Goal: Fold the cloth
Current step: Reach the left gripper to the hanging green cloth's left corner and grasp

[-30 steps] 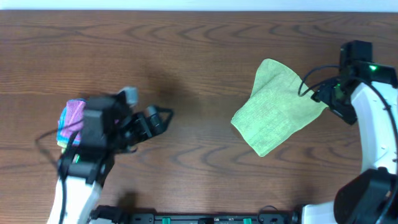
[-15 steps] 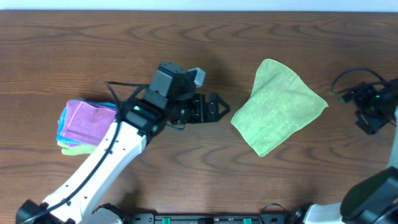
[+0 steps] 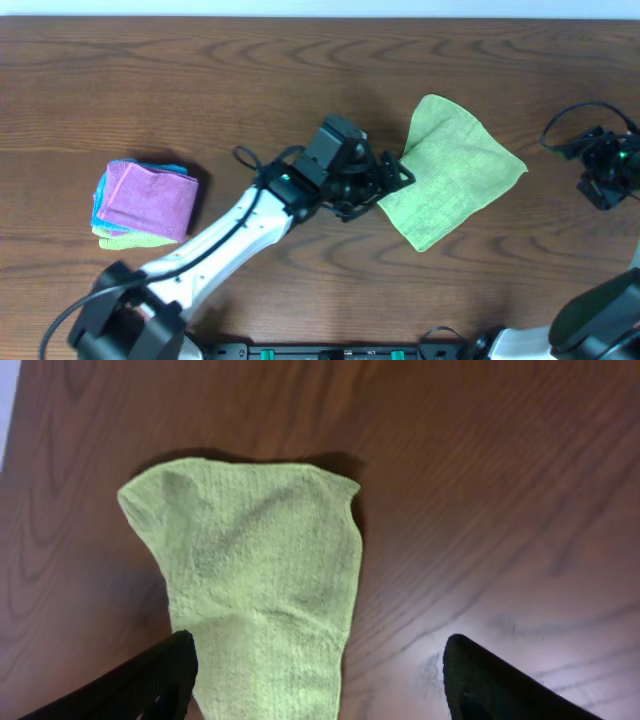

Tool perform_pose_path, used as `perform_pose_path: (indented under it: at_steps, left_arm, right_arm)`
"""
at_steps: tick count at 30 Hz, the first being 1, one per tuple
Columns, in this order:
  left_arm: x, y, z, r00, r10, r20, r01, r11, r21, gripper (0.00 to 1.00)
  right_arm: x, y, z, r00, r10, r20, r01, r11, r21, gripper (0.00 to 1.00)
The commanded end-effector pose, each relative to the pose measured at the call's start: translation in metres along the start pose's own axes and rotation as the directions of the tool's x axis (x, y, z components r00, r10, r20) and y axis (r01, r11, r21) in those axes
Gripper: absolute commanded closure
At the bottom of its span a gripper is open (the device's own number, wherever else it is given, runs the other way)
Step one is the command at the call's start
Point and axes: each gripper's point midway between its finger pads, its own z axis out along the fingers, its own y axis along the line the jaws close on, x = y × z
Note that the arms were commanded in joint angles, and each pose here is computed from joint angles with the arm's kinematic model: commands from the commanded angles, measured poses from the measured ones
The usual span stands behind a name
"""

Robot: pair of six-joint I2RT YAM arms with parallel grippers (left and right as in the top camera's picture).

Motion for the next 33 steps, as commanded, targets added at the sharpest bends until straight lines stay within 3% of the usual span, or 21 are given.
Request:
perform_pose_path:
  at_steps: [1,6,20,33]
  left_arm:
    - [0.002,-0.001,0.013,0.991,-0.125,-0.056,0.126,0.992,0.011,0.05]
    - [0.004,0.027,0.028,0.972,-0.22,-0.082,0.216,0.975,-0.048,0.05]
    - [0.025,0.055,0.055,0.925,-0.373,-0.07,0.376,0.926,0.031,0.05]
    - [0.027,0.075,0.076,0.933,-0.357,0.035,0.358,0.934,-0.011,0.05]
  right_arm:
    - [0.003,-0.003,0.012,0.999,-0.014,-0.031,0.014,1.0,-0.011,0.21]
    - [0.005,-0.018,0.031,0.998,-0.007,-0.067,0.007,1.0,0.001,0.2]
    - [0.004,-0.047,0.076,0.992,0.07,-0.101,-0.08,0.992,-0.097,0.2]
    - [0.002,-0.042,0.096,0.992,0.052,-0.117,-0.066,0.99,-0.125,0.22]
